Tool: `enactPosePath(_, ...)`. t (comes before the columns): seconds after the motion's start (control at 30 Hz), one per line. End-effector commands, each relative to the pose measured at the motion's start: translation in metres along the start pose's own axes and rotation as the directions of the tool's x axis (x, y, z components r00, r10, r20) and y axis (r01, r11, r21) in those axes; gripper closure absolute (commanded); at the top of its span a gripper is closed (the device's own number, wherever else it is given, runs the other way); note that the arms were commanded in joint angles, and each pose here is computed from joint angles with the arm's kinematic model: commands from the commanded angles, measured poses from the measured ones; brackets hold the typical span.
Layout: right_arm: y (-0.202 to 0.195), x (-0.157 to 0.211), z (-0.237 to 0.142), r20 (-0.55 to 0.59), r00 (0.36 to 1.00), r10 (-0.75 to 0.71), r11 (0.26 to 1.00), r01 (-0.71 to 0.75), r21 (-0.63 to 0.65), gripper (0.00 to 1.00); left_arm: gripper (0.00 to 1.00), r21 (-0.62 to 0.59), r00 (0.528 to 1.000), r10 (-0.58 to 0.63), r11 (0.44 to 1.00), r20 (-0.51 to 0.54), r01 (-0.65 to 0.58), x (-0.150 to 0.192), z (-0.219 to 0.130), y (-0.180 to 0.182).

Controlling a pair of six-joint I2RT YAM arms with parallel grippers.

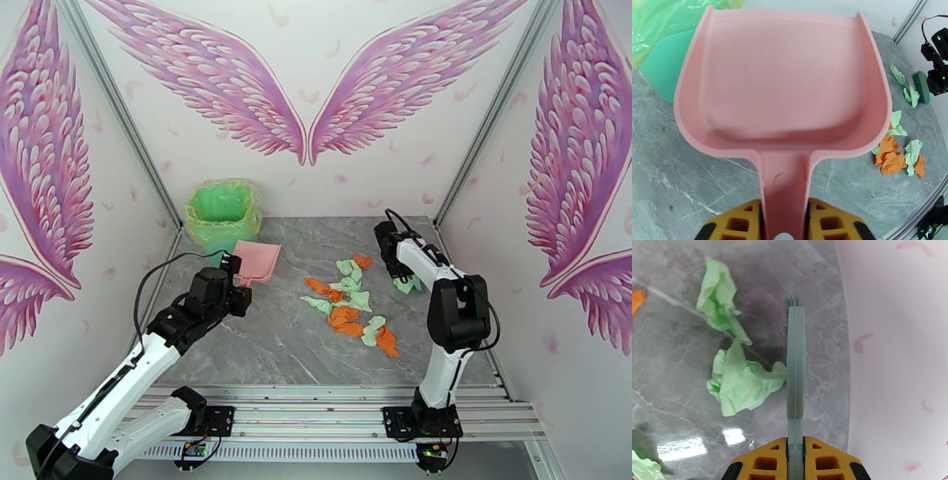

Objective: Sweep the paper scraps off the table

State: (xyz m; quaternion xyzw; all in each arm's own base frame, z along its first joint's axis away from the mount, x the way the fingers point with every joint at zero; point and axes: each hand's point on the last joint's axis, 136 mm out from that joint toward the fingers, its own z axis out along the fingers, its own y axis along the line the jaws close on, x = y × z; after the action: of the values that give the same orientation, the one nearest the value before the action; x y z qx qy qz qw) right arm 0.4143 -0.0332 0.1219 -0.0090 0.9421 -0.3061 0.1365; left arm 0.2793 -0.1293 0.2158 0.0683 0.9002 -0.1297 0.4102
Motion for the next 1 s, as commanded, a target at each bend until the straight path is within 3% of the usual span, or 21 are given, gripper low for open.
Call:
enactPosePath(0.0,0.02,-0.009,-0.014,0.05,0.992,-0.117,0.993,0.116,0.02,1.0,1.0,0.017,1.0,0.003,1.0,0.023,-0.004,-0.006,0.0,-0.003)
enactPosePath(0.23,0.061,0.011,-0.042,0.074,0.96,-0.269,0.963,0.271,-0.009,1.0,1.0,0.02,1.0,0.003,1.0,0.021,-0.003,-0.004,0.0,-0.003)
enactPosePath(0.4,0.075,0.029,-0.082,0.137,0.947,-0.29,0.948,0.304,-0.094,1.0,1.0,0.019,1.0,0.002,1.0,0.021,-0.003,-0.004,0.001,-0.003)
enactPosePath(0.5,0.058,0.033,-0.105,0.165,0.96,-0.227,0.965,0.245,-0.099,1.0,1.0,0.02,1.0,0.004,1.0,0.015,-0.004,-0.004,0.004,-0.003)
enactPosePath(0.7,-0.011,0.047,-0.129,0.11,0.99,-0.089,0.993,0.08,0.081,1.0,1.0,0.022,1.0,0.003,1.0,0.012,-0.003,-0.003,0.004,-0.003)
enactPosePath(0.97,-0.016,0.115,-0.133,-0.041,0.998,-0.051,0.998,0.052,0.031,1.0,1.0,0.02,1.0,0.0,1.0,0.025,0.0,-0.004,-0.001,-0.003)
